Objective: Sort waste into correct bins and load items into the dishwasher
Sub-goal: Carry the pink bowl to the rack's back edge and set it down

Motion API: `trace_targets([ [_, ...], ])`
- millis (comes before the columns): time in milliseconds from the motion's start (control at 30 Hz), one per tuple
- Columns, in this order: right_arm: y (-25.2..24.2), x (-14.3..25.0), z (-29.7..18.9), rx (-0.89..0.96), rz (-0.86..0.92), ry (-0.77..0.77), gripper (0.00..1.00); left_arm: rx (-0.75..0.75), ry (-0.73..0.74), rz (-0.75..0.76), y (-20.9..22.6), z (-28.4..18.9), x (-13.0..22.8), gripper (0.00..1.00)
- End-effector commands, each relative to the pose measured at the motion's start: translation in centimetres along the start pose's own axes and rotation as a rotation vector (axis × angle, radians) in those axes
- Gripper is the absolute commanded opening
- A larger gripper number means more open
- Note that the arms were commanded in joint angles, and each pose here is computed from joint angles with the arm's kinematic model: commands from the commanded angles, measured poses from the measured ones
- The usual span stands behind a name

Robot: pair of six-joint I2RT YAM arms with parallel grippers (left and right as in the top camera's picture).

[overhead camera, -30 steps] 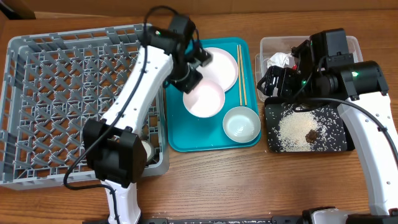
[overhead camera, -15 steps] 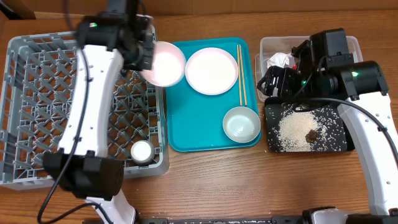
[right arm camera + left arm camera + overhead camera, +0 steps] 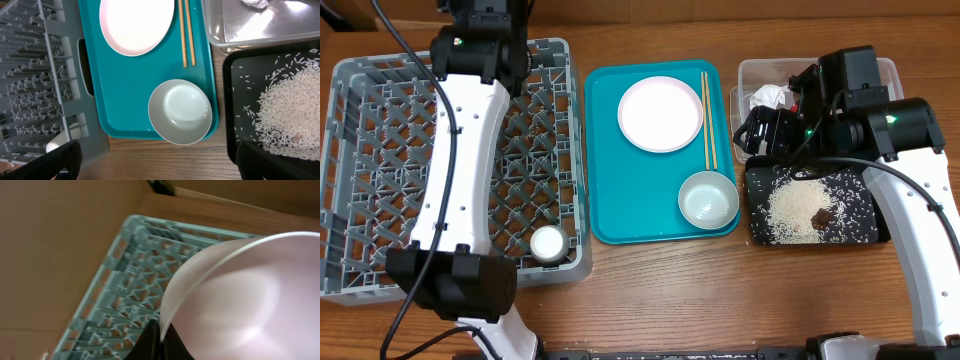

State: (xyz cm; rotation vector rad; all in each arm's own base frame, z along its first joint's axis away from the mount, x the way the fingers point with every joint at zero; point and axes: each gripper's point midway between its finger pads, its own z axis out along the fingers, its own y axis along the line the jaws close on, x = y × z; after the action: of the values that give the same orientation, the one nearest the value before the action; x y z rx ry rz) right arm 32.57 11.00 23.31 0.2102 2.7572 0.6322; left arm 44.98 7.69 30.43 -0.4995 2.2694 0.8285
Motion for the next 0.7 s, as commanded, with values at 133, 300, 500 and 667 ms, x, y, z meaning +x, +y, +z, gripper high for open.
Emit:
trace_targets([
  [133,0.2,-0.4,-0.5,-0.002,-0.013,-0.021,1.00,-0.196,-0.022,0.050,-1.3,2.7,0.2,0.04],
  [300,0.2,-0.4,-0.5,-0.002,-0.013,-0.021,1.00,-0.268,-0.026,0.140,-4.5,4.6,1.4,0.04],
  [500,0.2,-0.4,-0.5,-0.002,-0.013,-0.021,1.00,-0.314,-0.060,0.199,-7.6,5.4,2.1,0.04],
  [667,0.2,-0.4,-0.5,-0.002,-0.013,-0.021,1.00,-0.305,-0.083,0.230,-9.7,6.0,2.1,0.04],
])
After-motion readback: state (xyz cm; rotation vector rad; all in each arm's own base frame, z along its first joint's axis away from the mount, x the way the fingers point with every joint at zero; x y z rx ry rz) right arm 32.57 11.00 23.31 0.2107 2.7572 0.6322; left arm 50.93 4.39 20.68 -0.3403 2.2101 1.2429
